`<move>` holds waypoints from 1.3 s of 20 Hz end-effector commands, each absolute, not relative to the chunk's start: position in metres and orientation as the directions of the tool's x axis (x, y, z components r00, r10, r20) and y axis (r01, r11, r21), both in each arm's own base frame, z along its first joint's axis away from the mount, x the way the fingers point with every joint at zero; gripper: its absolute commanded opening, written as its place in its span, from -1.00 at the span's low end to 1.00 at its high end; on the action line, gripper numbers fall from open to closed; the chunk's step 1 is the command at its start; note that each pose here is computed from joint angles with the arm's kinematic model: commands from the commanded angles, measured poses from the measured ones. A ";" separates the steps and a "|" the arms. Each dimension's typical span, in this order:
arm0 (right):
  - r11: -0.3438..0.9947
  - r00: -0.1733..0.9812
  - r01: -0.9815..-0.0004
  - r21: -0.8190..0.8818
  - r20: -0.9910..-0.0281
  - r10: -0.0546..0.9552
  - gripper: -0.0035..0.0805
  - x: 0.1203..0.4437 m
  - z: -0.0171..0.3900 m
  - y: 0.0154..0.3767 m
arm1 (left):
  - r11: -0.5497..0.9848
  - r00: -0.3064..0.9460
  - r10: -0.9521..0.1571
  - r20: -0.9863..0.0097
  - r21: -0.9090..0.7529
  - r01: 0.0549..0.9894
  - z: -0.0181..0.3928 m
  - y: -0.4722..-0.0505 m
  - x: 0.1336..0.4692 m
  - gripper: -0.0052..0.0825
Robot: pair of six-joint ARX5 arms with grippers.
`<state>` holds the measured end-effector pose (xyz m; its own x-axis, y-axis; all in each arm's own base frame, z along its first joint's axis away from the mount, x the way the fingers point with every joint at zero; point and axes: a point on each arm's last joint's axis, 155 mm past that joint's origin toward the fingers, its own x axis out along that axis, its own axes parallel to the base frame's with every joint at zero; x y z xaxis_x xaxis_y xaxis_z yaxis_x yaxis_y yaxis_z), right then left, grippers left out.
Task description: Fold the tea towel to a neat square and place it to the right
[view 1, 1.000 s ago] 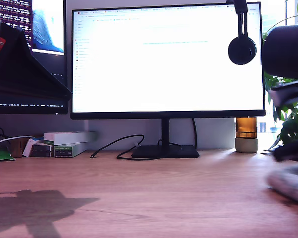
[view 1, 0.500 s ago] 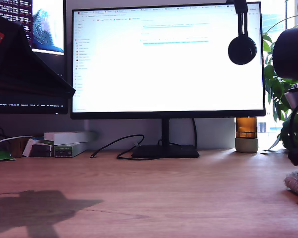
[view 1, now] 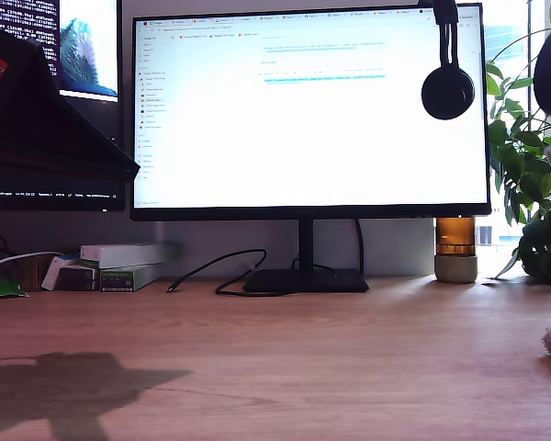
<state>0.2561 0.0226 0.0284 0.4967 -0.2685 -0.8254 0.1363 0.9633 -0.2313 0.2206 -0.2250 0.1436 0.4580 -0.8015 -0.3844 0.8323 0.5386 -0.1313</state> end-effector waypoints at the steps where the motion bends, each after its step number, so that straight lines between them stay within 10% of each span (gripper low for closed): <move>1: 0.963 0.537 0.141 -0.231 -0.799 -0.270 -0.95 0.269 0.041 0.023 | 0.535 0.454 -0.805 -0.382 -0.135 0.834 0.142 -0.226 0.220 -0.92; 12: 0.988 0.758 0.008 -0.154 -0.643 -0.106 -0.95 0.321 0.111 0.055 | 0.660 0.605 -0.725 -0.330 -0.082 0.746 0.158 -0.209 0.251 -0.92; 26: 0.999 0.861 0.042 0.018 -0.508 -0.027 -0.95 0.323 0.150 -0.011 | 0.886 0.828 -0.461 -0.319 -0.116 0.449 0.161 -0.109 0.308 -0.92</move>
